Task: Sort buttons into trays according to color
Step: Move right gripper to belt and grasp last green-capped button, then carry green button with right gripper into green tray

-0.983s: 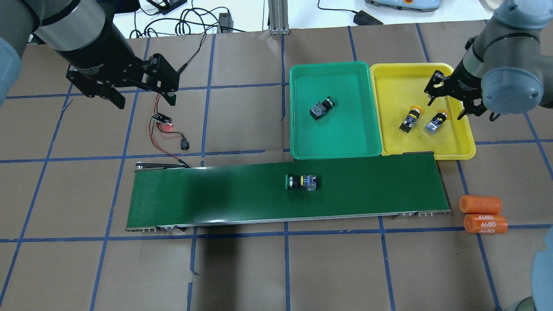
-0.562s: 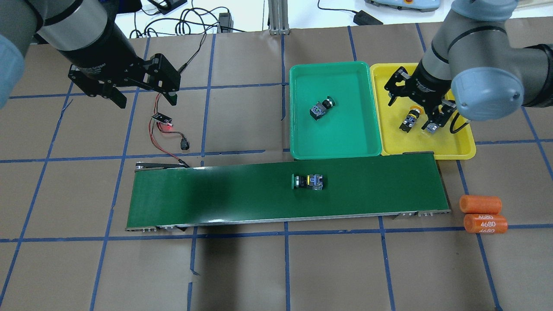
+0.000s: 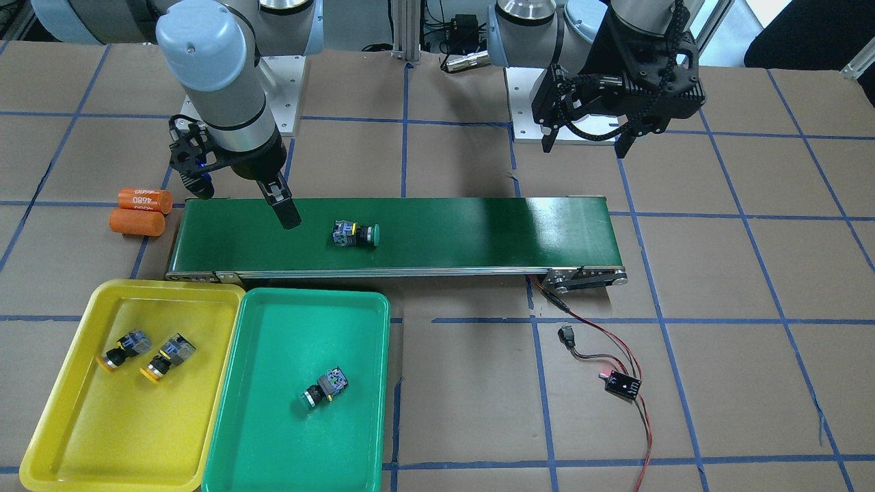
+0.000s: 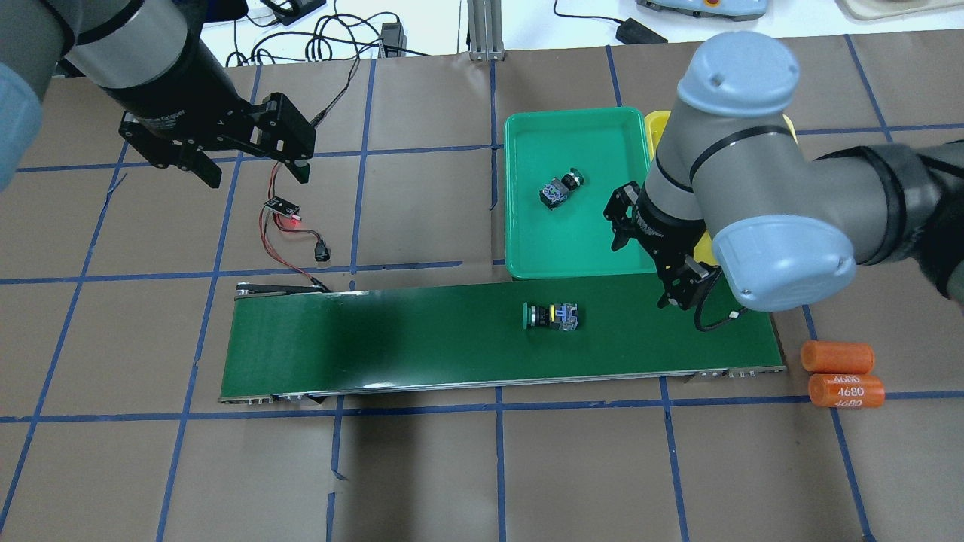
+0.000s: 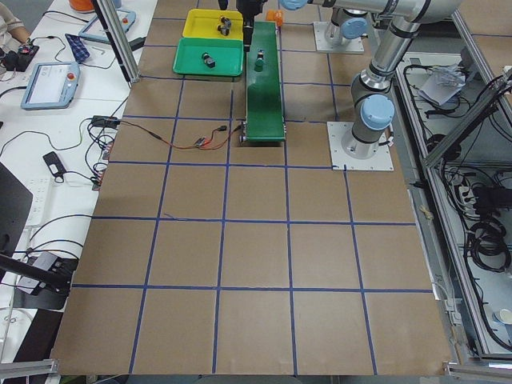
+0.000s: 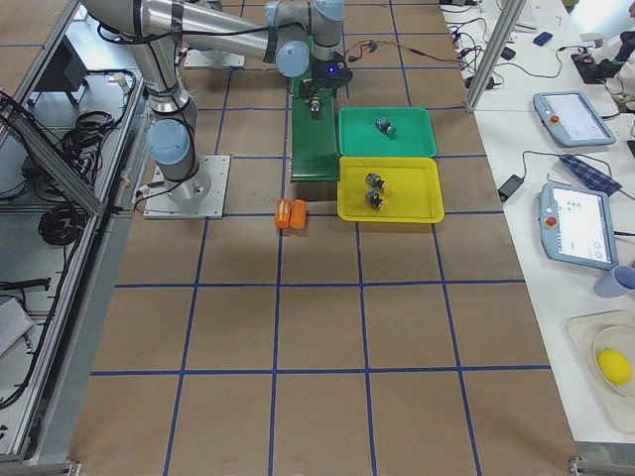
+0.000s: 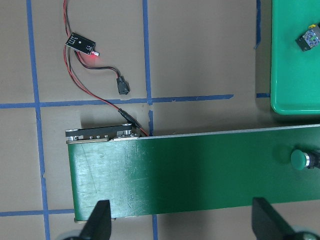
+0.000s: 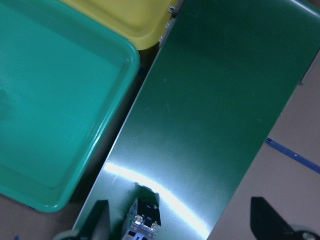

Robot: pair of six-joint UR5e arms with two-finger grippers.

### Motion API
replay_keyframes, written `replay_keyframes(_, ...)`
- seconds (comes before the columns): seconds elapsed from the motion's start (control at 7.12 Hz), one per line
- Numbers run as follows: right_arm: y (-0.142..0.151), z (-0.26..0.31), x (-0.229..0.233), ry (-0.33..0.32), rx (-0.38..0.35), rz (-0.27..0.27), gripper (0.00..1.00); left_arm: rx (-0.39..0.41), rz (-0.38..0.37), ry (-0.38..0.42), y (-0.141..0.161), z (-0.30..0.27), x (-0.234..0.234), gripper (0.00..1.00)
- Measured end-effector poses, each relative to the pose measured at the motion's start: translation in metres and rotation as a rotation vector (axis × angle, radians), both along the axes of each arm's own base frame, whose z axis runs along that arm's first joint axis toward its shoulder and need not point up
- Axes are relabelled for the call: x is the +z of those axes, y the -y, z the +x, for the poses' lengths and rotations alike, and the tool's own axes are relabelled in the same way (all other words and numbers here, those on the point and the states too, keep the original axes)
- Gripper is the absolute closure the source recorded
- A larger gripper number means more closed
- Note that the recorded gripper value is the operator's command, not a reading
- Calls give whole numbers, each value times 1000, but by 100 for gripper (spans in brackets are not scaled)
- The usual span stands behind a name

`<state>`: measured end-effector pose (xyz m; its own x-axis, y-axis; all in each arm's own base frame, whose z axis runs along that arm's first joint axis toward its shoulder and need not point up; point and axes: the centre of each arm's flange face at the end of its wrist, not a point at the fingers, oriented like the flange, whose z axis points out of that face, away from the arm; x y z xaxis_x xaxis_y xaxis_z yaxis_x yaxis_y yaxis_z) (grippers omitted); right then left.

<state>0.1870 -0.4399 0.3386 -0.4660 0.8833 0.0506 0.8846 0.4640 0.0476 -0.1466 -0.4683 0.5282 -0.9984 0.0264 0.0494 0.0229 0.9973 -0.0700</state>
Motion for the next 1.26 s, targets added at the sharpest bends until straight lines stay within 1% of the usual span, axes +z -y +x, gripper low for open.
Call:
replay_keyframes(0.14, -4, 3, -16, -2, -17, 10, 0, -1, -6, 1, 1, 0, 0, 0)
replay_keyframes(0.28, -2, 6, -30, 2, -33, 19, 0, 0, -14, 2, 2, 0, 1, 0)
replay_keyframes(0.56, 5, 12, -51, 37, -78, 41, 0, 2, -20, 1, 3, 1, 1, 0)
replay_keyframes(0.7, 9, 14, -59, 44, -87, 51, 0, 2, -21, 1, 3, 1, 2, 0)
replay_keyframes(0.98, 12, 22, -75, 44, -79, 67, 0, 2, -24, 1, 4, 1, 3, 0)
replay_keyframes(1.26, 6, 27, -84, 36, -64, 83, 0, 2, -26, 1, 2, 1, 3, 0)
